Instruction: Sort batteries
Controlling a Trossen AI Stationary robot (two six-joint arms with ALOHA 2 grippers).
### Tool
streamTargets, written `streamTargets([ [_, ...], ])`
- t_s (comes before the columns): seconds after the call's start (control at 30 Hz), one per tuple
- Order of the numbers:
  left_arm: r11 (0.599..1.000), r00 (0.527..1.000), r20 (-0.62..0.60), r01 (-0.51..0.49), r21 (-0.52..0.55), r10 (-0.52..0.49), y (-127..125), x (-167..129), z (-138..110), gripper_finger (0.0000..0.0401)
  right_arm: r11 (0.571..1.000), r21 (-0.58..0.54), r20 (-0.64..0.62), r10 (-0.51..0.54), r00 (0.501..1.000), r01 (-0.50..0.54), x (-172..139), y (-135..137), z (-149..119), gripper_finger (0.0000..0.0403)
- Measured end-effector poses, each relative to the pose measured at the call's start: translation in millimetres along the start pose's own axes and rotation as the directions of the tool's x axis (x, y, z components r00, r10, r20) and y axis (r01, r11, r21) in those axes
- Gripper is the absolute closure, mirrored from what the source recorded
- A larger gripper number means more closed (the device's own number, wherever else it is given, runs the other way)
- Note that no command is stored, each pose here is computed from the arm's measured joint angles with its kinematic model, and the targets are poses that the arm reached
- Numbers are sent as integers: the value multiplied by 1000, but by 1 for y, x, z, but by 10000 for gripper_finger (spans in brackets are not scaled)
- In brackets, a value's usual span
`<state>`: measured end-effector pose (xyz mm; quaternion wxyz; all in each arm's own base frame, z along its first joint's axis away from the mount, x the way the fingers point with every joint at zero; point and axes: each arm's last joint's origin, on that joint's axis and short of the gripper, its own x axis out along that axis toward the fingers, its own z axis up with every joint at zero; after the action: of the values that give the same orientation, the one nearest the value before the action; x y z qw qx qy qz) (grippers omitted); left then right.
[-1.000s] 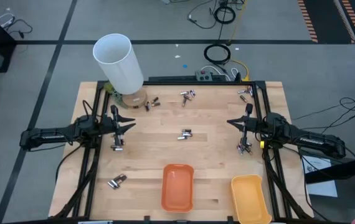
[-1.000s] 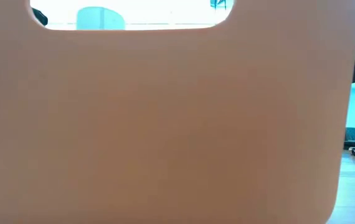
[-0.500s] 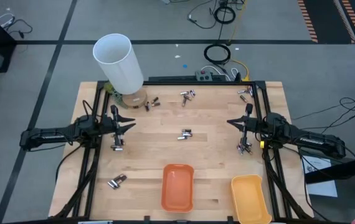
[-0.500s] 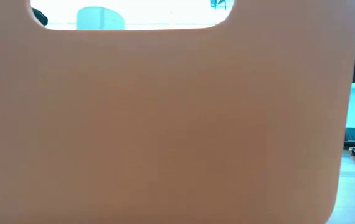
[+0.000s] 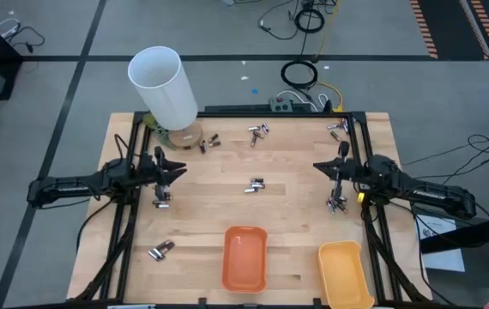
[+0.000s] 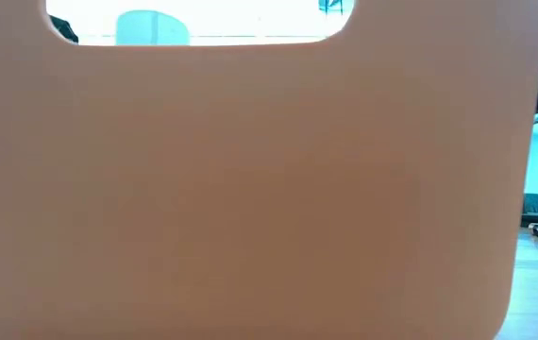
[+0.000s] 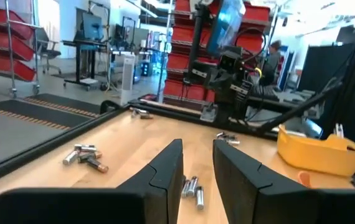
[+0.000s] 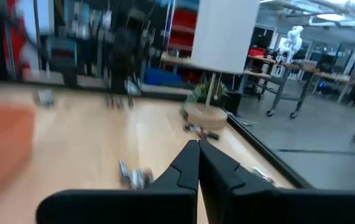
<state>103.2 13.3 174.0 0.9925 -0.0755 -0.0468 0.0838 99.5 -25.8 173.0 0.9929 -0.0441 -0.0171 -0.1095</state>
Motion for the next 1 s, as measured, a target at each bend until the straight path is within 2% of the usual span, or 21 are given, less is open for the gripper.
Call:
streamTargets([
  [0.13,997,1000,22,-1,-73,2,0,0,2,304,999,54,49,-5,999,2,0,0,5,403],
  [0.27,996,995,94,-21,-84,29,0,0,9,304,990,139,56,-3,998,-5,0,0,5,403],
  [0.33,996,992,122,-15,-87,26,0,-1,11,304,976,218,59,-4,998,-9,0,0,6,403],
  [0.47,994,987,158,14,-112,4,-2,-1,16,304,968,250,113,-69,991,39,-1,-3,11,403],
  [0.53,993,991,130,44,-107,-29,-3,-1,18,304,968,250,123,-62,990,30,-1,-3,14,403],
  [0.63,995,991,123,66,-76,-56,-7,0,35,304,967,251,98,-73,993,46,0,-4,24,403],
  [0.73,998,994,92,54,-17,-52,-10,5,55,304,964,222,-23,-146,989,148,2,-8,38,403],
  [0.8,999,997,60,46,28,-47,-13,11,70,304,955,172,-121,-225,967,243,5,-11,53,402],
  [0.87,997,999,8,37,64,-37,-16,18,86,304,935,107,-227,-309,924,339,10,-16,68,395],
  [0.93,996,997,-82,17,90,-9,-17,29,94,304,904,22,-334,-396,855,428,16,-21,84,383],
  [1.0,995,985,-171,-9,101,27,-18,41,97,304,869,-67,-444,-466,766,490,22,-26,98,366],
])
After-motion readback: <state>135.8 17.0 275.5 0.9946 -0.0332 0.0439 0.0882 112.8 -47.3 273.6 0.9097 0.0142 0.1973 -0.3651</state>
